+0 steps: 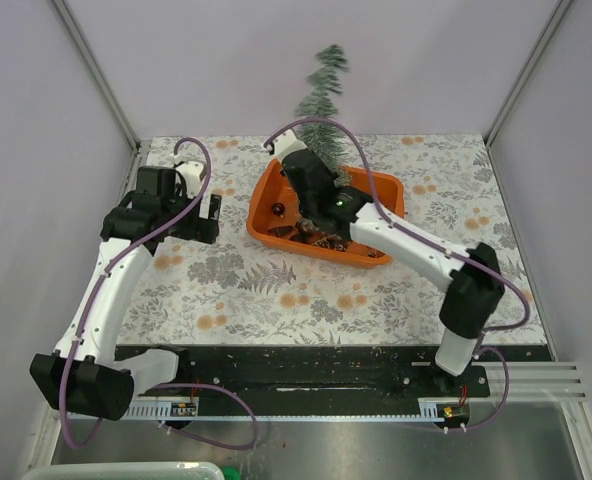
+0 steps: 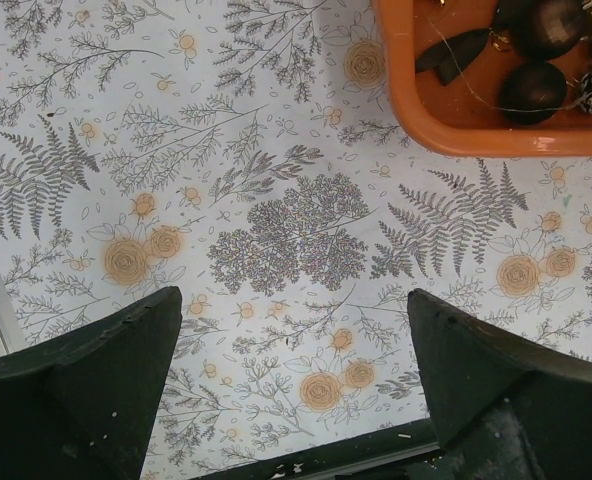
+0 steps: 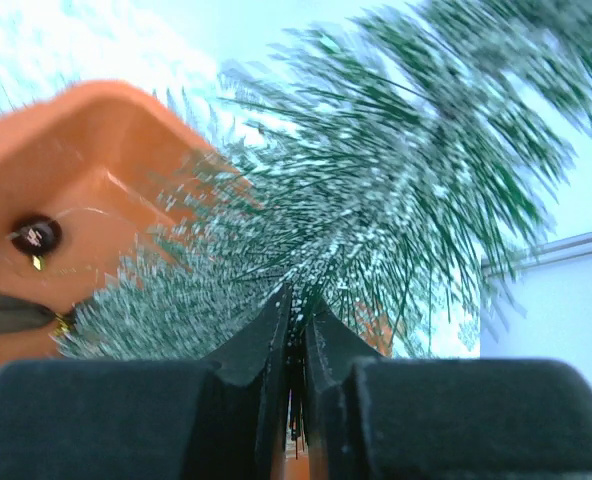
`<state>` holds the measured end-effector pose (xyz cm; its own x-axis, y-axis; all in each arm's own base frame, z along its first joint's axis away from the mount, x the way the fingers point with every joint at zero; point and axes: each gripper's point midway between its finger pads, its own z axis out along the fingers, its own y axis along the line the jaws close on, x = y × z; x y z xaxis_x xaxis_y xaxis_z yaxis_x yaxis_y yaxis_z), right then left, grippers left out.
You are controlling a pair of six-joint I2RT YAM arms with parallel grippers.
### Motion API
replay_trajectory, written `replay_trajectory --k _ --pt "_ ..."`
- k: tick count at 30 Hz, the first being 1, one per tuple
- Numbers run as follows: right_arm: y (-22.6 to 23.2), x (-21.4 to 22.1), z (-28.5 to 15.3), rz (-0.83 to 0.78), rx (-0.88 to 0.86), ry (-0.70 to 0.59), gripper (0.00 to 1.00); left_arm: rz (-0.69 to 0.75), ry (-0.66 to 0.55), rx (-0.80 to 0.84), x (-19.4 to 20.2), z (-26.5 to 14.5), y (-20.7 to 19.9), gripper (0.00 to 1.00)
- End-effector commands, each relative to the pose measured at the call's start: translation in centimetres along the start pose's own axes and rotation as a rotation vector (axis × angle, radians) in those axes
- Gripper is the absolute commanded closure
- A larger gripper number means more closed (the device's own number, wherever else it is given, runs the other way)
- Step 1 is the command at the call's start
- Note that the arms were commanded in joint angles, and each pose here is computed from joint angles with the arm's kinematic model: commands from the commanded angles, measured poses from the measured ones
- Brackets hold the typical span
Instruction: Decorate the small christmas tree
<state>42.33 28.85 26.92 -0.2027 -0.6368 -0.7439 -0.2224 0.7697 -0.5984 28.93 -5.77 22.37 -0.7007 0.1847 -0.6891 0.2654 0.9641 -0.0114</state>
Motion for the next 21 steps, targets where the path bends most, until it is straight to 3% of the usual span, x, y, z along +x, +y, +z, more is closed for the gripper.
replay_trajectory --k 1,8,21 --pt "-5.8 -6.2 -6.6 0.264 0.038 -0.195 0.91 -0.011 -0.061 -0.011 -0.8 -0.8 0.2 0.01" --pt "-5.9 -7.9 -13.6 0.533 -0.192 -0.319 0.91 -0.01 -0.063 -0.021 -0.5 -1.4 0.2 0.01" --pt "0.9 -7.6 -20.9 0.654 -0.496 -0.356 0.93 -0.009 -0.061 -0.048 0.2 -2.0 0.7 0.01"
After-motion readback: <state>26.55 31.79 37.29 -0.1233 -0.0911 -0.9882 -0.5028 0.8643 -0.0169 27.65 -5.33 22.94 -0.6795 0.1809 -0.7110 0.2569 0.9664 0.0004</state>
